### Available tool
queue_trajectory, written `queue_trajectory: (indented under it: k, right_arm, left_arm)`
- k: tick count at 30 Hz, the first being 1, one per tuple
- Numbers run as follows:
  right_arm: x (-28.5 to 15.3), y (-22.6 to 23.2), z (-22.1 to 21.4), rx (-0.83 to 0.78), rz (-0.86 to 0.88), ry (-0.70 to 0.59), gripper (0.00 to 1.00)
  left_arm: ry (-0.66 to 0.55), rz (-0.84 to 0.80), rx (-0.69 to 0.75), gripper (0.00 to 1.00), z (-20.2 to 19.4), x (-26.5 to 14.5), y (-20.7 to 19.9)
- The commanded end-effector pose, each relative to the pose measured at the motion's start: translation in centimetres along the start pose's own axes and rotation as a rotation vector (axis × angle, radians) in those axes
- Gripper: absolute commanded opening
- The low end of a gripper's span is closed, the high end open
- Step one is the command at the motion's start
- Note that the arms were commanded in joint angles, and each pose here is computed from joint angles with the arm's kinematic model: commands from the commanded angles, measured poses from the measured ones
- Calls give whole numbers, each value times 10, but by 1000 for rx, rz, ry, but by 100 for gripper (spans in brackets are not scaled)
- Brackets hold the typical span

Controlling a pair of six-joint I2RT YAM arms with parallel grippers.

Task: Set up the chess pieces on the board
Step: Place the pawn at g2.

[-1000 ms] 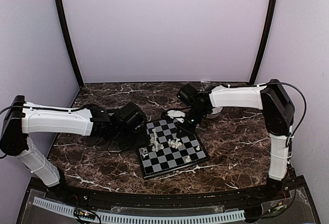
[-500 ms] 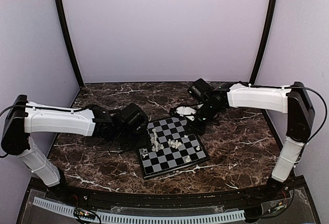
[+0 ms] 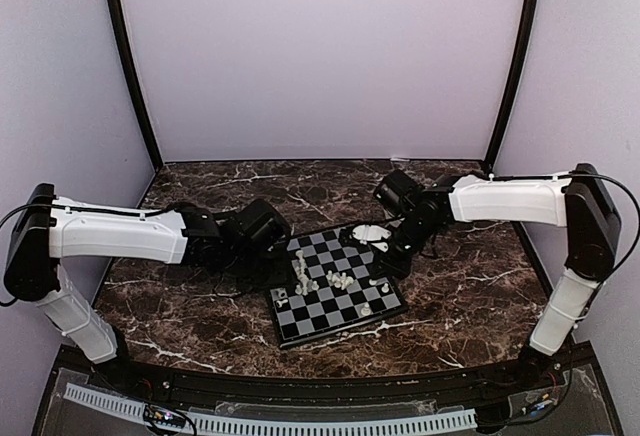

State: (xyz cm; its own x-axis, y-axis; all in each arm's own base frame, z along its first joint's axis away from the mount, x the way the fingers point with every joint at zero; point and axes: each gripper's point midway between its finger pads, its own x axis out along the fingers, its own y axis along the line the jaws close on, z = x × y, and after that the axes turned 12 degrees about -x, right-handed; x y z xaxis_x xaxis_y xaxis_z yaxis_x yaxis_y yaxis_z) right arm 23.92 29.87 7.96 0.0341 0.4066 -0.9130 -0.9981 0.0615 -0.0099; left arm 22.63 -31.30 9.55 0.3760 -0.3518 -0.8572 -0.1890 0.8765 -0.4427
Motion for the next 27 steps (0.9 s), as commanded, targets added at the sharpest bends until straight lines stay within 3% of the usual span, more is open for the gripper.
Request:
queue_trajectory:
  k: [1, 27]
  right_arm:
    - [10, -3, 5, -15, 12, -23, 0]
    - [27, 13, -3, -51, 72, 14, 0]
  left_arm:
    - [-6, -15, -5, 51, 5, -8, -6]
    - [3, -12, -19, 51, 1, -3, -1]
